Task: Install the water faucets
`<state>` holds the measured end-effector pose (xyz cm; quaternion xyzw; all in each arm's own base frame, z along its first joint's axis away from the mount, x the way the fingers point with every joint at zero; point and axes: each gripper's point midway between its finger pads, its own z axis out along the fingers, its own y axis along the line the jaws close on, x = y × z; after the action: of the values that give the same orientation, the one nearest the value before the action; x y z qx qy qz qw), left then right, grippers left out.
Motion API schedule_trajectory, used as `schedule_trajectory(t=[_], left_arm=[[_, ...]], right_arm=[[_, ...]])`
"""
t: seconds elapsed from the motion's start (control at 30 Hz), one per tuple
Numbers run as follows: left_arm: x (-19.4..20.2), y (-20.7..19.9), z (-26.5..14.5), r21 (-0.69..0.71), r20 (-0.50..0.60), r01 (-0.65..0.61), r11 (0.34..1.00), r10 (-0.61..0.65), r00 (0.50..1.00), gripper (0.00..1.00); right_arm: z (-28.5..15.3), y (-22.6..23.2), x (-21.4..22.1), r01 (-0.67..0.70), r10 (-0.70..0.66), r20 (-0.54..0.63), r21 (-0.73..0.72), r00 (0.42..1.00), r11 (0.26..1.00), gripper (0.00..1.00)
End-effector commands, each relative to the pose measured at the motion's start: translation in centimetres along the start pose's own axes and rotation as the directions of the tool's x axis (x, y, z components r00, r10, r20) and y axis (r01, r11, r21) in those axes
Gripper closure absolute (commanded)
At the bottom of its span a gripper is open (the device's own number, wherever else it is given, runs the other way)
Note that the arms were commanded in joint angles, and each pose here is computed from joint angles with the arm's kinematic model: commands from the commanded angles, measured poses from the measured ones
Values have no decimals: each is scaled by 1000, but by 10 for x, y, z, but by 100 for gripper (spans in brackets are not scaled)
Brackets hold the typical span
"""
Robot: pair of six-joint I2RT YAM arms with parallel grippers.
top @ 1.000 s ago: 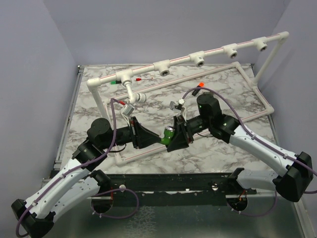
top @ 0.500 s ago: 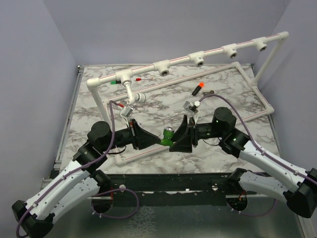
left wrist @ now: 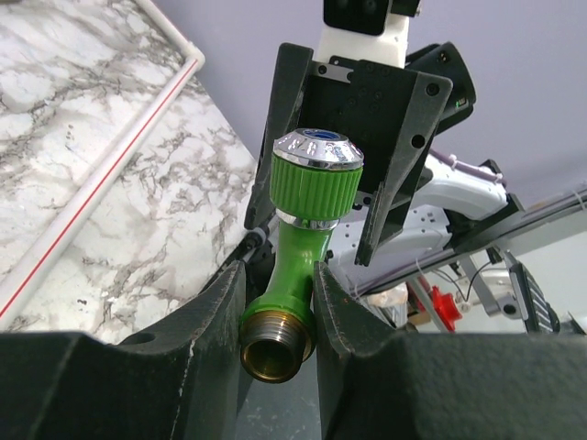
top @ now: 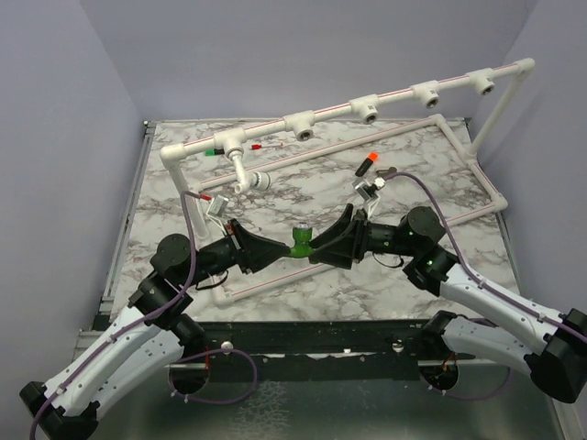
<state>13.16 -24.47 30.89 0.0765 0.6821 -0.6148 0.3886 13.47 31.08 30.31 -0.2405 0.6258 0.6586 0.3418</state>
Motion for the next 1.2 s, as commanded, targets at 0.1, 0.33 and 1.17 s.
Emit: schedule_trajectory(t=[0.1, 0.33, 1.17], left_arm=[[-22, -5, 0, 11, 127, 20, 1000, -21, 992, 100], [-26, -2, 3, 11, 149, 34, 999, -35, 988, 100], [-21, 8, 7, -26, 132, 54, 998, -51, 990, 100]], right_arm=[[9, 1, -13, -5, 7, 47, -38, 999, 999, 37], [14, 0, -17, 2, 1, 62, -43, 998, 999, 39], [19, 2, -22, 37, -32, 83, -64, 996, 997, 59]])
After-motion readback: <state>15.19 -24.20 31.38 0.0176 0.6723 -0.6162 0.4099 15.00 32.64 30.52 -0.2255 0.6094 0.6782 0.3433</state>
